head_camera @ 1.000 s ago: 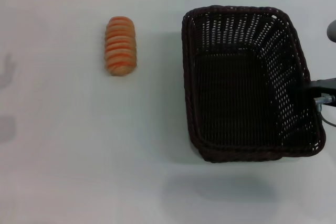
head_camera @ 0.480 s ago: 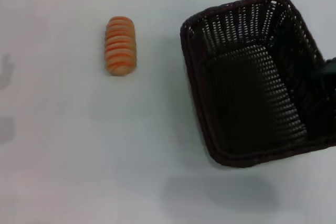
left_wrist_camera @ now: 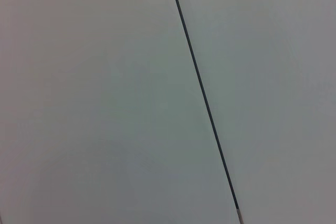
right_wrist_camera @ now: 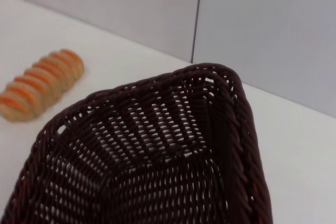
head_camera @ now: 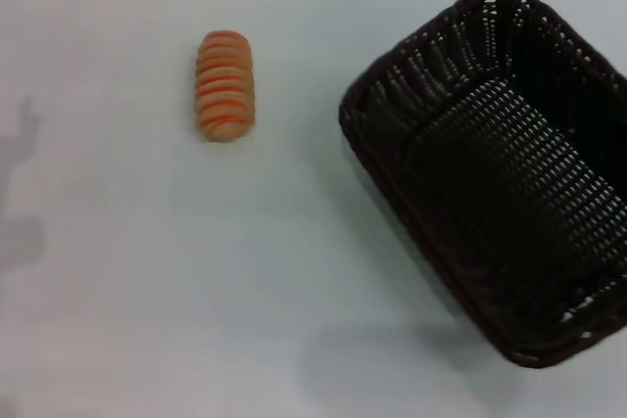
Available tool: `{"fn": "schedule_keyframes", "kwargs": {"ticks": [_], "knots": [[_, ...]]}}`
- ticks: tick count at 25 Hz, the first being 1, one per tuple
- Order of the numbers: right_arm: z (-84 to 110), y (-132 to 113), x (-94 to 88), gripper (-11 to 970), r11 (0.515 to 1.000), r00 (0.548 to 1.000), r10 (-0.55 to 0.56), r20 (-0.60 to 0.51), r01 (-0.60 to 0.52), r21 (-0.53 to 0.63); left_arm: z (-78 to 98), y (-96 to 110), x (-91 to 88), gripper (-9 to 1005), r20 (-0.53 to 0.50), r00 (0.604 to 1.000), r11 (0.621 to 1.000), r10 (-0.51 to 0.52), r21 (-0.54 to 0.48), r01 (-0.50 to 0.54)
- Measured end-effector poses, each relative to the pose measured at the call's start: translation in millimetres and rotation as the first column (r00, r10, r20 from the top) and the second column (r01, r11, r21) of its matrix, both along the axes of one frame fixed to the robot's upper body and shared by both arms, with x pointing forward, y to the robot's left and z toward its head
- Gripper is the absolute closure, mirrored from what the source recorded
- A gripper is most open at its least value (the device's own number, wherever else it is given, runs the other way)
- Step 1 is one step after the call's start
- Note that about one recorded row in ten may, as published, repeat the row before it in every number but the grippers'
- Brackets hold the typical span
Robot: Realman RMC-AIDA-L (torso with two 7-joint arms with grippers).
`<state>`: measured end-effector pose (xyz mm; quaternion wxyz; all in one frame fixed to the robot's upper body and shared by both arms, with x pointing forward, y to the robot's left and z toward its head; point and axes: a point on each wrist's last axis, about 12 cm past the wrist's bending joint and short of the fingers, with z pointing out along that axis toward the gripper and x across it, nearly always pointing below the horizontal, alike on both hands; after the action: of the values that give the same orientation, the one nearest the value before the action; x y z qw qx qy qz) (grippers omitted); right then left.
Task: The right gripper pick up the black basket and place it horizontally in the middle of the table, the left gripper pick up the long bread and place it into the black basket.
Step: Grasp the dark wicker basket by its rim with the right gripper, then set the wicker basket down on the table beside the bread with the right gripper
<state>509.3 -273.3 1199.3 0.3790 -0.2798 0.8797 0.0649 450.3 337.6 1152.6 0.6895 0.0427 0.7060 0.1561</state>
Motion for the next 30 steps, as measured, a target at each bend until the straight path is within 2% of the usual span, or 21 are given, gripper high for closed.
{"fn": "schedule_keyframes", "kwargs": {"ticks": [9, 13, 21, 27, 28, 30], "knots": [[15.6, -34, 22.6, 767, 0.981, 0.99, 0.139, -0.001, -0.137, -0.138, 0.4, -12, -4.5, 169, -0.004, 1.0, 1.0, -0.01, -0.001, 0.01], [17.5, -40, 37.3, 767, 0.962, 0.975, 0.218, -0.031, -0.22, -0.159, -0.3, -15, -4.7, 169, -0.006, 1.0, 1.0, -0.017, -0.002, 0.017], [28.1, -28, 72.1, 768, 0.906, 0.912, 0.402, -0.085, -0.409, -0.107, -2.8, -21, 0.9, 169, -0.003, 0.999, 0.999, -0.034, -0.01, 0.034], [34.7, -9, 90.3, 768, 0.839, 0.85, 0.514, -0.118, -0.526, -0.138, -4.3, -23, 4.9, 169, -0.003, 0.999, 0.999, -0.043, -0.011, 0.043], [37.8, -2, 97.5, 769, 0.813, 0.83, 0.544, -0.124, -0.558, -0.165, -5.0, -25, 7.3, 169, -0.003, 0.999, 0.999, -0.049, -0.01, 0.049], [38.3, 2, 100.8, 770, 0.802, 0.821, 0.556, -0.13, -0.571, -0.173, -5.6, -25, 8.2, 169, -0.003, 0.999, 0.999, -0.05, -0.01, 0.05]]}}
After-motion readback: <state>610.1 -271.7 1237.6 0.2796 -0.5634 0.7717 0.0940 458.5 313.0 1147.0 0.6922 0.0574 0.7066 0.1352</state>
